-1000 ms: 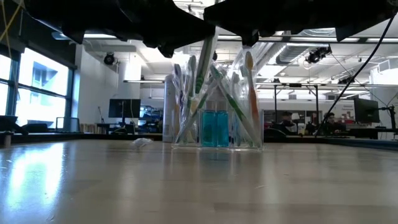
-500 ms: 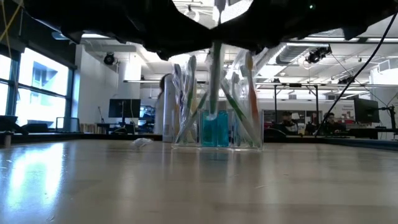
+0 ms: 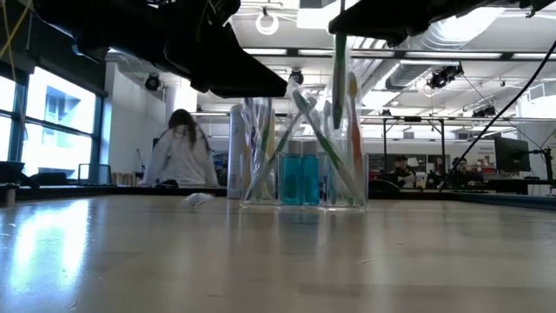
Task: Pick & Place toothbrushing station
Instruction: Put the green toothbrush into the right section of the transparent organizer
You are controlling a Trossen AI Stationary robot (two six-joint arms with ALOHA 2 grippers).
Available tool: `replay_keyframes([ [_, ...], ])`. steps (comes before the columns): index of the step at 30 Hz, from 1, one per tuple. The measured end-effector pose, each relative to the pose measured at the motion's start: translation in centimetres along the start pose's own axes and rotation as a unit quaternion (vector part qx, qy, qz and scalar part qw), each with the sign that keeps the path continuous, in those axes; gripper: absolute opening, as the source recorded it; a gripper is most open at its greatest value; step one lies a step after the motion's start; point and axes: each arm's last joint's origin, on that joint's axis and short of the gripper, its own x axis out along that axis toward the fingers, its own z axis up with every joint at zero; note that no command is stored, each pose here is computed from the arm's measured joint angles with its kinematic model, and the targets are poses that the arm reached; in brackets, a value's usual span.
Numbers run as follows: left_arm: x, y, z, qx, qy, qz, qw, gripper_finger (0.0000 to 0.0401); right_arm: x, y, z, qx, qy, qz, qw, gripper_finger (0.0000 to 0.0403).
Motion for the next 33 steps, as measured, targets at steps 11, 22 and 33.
replay_keyframes([
  [11,0.0,0.0,-0.1,-0.015,0.004,-0.004,1.000,0.0165,-1.0,0.9,-0.8,-0.024,0.040,-0.063,0.997,0.0016],
  [22,0.0,0.1,-0.4,0.043,0.019,0.011,0.999,0.0165,0.3,-1.7,-1.1,-0.031,0.055,-0.159,0.985,0.0016],
  [33,-0.1,0.0,-1.3,0.026,0.065,0.011,0.998,0.0165,2.2,-4.5,-2.5,0.034,0.093,-0.145,0.985,0.0016],
])
